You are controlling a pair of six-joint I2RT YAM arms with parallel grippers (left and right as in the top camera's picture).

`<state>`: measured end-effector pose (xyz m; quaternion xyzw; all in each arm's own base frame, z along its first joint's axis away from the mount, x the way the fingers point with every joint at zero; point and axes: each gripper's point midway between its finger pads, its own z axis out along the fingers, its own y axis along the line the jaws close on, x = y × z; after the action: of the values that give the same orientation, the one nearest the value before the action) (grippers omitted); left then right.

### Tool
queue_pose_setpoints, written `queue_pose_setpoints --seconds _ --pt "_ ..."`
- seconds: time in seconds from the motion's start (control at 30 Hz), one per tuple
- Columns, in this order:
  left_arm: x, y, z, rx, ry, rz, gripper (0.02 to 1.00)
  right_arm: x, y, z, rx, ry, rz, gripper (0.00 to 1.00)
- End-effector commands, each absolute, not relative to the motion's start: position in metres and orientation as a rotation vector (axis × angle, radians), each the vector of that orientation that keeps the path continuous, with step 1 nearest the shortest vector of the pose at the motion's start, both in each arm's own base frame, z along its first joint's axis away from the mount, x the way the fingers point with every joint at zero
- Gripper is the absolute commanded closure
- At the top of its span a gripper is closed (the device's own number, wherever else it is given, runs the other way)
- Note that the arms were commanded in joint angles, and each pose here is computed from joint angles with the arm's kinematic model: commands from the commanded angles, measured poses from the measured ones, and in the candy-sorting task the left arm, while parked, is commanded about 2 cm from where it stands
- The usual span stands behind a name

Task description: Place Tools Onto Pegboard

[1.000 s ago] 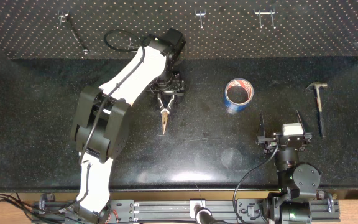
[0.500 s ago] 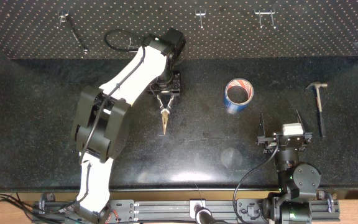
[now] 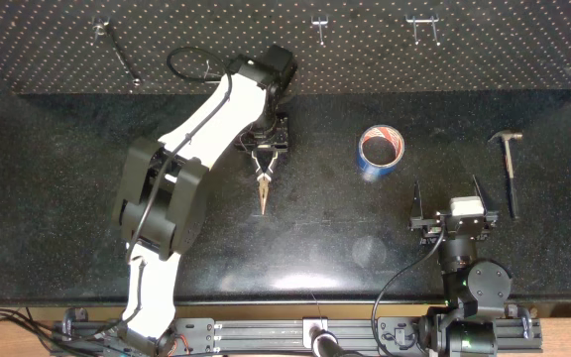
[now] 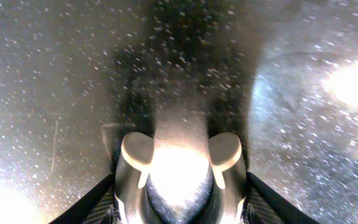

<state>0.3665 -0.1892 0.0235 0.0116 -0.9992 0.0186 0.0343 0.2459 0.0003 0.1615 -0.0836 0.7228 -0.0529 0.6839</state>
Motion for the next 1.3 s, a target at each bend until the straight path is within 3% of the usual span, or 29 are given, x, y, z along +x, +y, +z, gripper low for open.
queue_pose_setpoints --seconds 0.03,0.13,0.3,0.37,0.47,0.57,0.67,0.8,0.97,1.17,1.3 --pt "0.375 -0.198 0.108 -0.009 -3.281 0.155 0.989 0.246 0.0 0.16 -0.191 1.62 -0.124 0.073" --pt "0.377 -0.189 0.165 0.073 -3.446 0.164 0.987 0.246 0.0 0.16 -0.191 1.62 -0.124 0.073" --pt "0.353 -0.147 0.296 0.286 -3.786 0.279 0.987 0.246 0.0 0.16 -0.191 1.62 -0.124 0.073" --pt "0.342 -0.12 0.334 0.404 -3.908 0.221 0.987 0.246 0.0 0.16 -0.191 1.62 -0.124 0.073" --pt "0.331 -0.071 0.372 0.648 -4.044 -0.124 0.987 0.246 0.0 0.16 -0.191 1.62 -0.124 0.073" --pt "0.346 -0.056 0.366 0.669 -4.027 -0.335 0.987 0.246 0.0 0.16 -0.191 1.62 -0.124 0.073" --pt "0.383 -0.062 0.36 0.562 -4.101 -0.405 0.991 0.246 0.0 0.16 -0.191 1.62 -0.124 0.073" --pt "0.424 -0.079 0.36 0.555 -4.221 -0.342 0.991 0.246 0.0 0.16 -0.191 1.62 -0.124 0.073" --pt "0.445 -0.089 0.327 0.607 -4.272 -0.268 0.989 0.246 0.0 0.16 -0.191 1.62 -0.124 0.073" --pt "0.451 -0.092 0.308 0.542 -4.304 -0.303 0.991 0.246 0.0 0.16 -0.191 1.62 -0.124 0.073" --pt "0.449 -0.092 0.301 0.617 -4.363 -0.227 0.989 0.246 0.0 0.16 -0.191 1.62 -0.124 0.073"
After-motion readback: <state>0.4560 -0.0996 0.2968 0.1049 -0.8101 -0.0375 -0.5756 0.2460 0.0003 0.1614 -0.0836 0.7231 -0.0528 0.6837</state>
